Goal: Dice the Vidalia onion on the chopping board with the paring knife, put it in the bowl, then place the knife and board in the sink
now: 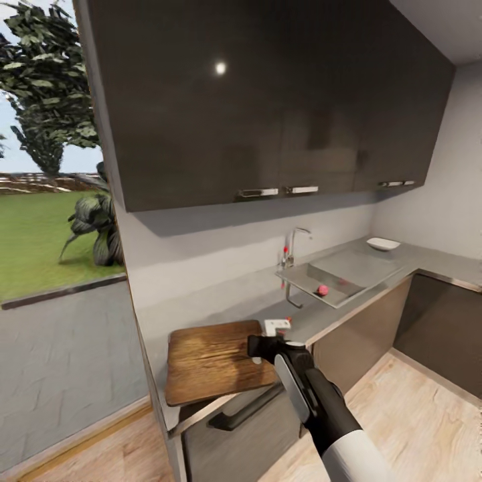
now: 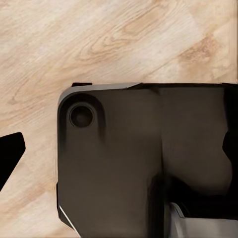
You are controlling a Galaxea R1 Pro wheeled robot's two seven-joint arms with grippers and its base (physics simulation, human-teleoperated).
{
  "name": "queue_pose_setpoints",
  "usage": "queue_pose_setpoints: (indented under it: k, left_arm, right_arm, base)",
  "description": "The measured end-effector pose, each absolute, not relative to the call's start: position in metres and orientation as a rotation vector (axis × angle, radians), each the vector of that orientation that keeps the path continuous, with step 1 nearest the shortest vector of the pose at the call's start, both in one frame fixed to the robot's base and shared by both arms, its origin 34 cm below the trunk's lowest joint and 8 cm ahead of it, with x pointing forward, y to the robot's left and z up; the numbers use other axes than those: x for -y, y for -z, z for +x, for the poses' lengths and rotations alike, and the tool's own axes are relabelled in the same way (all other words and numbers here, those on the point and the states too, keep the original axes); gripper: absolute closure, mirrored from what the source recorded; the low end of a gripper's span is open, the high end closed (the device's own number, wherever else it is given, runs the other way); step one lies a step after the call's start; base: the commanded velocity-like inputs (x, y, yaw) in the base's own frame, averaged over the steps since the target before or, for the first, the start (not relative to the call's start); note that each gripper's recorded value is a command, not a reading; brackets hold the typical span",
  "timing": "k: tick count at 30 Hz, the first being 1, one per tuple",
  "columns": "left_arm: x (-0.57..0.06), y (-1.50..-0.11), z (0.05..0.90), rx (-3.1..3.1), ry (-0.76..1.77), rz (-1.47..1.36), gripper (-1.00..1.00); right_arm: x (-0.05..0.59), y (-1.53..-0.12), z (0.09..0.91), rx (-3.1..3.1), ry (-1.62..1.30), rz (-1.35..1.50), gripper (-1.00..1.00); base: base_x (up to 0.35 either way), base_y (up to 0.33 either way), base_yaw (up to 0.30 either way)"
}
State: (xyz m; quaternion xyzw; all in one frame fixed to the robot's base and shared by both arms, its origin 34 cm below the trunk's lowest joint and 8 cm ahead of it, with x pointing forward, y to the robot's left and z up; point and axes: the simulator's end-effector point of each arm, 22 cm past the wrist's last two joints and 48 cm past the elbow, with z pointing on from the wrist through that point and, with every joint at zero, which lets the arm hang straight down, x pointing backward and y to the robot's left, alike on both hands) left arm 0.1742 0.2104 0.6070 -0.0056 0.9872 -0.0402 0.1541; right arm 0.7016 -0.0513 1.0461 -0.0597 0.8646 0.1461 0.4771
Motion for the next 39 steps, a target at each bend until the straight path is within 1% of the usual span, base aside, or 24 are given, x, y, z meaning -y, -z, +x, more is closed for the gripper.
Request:
queue_pose_setpoints:
  k: [9, 19, 21, 31, 39]
  left_arm:
    - [-0.210, -0.607, 0.174, -2.829, 0.115, -0.016, -1.00]
    - [-0.210, -0.607, 0.174, -2.829, 0.115, -0.016, -1.00]
    - [-0.211, -0.607, 0.174, -2.830, 0.115, -0.016, -1.00]
    - [-0.211, -0.607, 0.174, -2.829, 0.113, -0.016, -1.00]
    - [-0.212, -0.607, 0.174, -2.829, 0.113, -0.017, -1.00]
  right_arm:
    - [0.039, -1.049, 0.698, -2.102, -0.401, -0.184, 1.00]
    - [0.012, -1.049, 0.687, -2.094, -0.420, -0.287, 1.00]
    - [-0.001, -1.046, 0.679, -2.107, -0.487, -0.322, 1.00]
    - [-0.017, -1.049, 0.667, -2.096, -0.604, -0.397, 1.00]
    - [-0.020, -1.050, 0.665, -2.091, -0.620, -0.414, 1.00]
  base:
    - [0.000, -0.317, 0.001]
    - [0.000, -0.317, 0.000]
    - [0.000, -0.317, 0.000]
    - [0.000, -0.317, 0.000]
    - [0.002, -0.316, 0.000]
